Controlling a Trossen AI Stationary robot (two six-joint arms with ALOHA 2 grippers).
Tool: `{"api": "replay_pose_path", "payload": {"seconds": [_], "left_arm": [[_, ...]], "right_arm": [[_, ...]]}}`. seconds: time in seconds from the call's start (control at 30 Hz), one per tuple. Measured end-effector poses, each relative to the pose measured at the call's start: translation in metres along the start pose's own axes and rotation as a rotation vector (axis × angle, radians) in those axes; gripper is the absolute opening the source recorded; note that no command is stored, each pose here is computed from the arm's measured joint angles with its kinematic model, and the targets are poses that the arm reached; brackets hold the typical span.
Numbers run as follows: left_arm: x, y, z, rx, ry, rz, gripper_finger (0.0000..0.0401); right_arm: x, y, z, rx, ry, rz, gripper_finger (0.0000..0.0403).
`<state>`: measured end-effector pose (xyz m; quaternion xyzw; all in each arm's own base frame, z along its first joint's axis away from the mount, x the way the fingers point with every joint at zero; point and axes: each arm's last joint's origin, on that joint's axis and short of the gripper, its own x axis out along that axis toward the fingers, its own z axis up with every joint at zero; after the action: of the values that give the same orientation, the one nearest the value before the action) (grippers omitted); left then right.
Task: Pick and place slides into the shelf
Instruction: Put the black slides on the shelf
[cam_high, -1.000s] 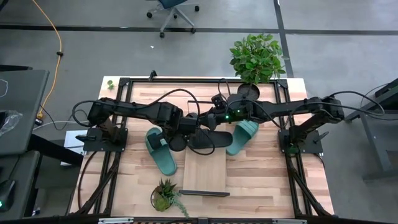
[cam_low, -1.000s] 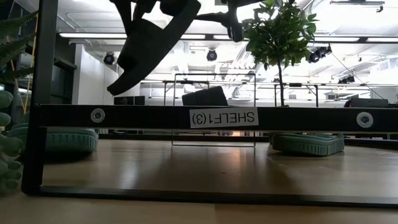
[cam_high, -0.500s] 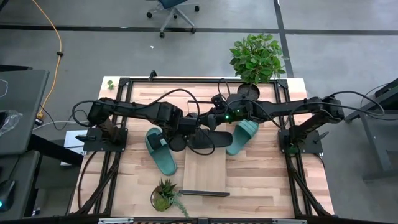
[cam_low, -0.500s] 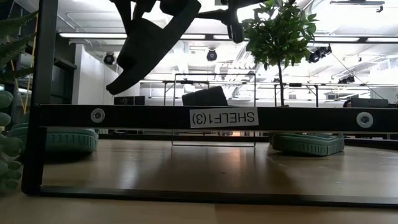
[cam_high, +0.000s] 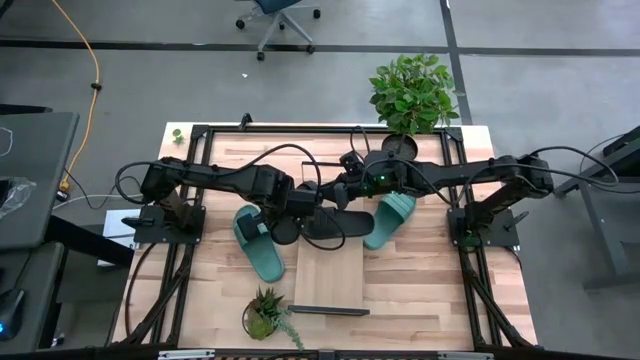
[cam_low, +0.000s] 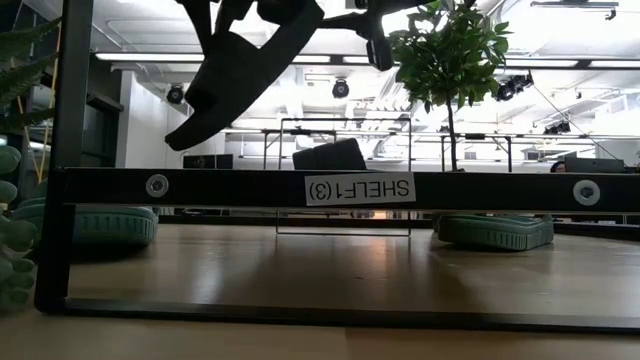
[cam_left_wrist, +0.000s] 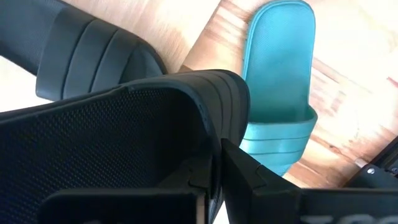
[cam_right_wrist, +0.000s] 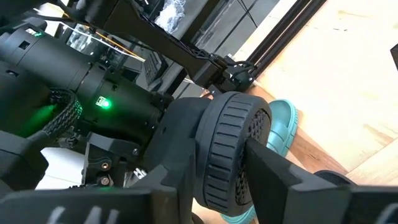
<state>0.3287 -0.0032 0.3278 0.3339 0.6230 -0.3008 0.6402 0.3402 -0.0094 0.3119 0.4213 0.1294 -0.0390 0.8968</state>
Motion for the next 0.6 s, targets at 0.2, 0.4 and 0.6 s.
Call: {"api": "replay_pose_path", "payload": {"seconds": [0.2, 0.4, 0.6], "left_arm": [[-0.0001, 0.0000, -0.0001, 0.000, 0.002, 0.002, 0.0004], [-0.0002, 0.0005, 0.0002, -0.008, 0.000, 0.010, 0.0020], [-0.0041, 0.0020, -0.0001, -0.013, 0.014, 0.048, 0.0057]], "right_arm": [[0.0000, 0.0000, 0.0000, -0.001, 0.000, 0.000, 0.0077], [-0.0002, -0.0014, -0.0006, 0.005, -0.002, -0.023, 0.0072], [-0.0004, -0.0062, -0.0044, 0.013, 0.029, -0.079, 0.0071]]}}
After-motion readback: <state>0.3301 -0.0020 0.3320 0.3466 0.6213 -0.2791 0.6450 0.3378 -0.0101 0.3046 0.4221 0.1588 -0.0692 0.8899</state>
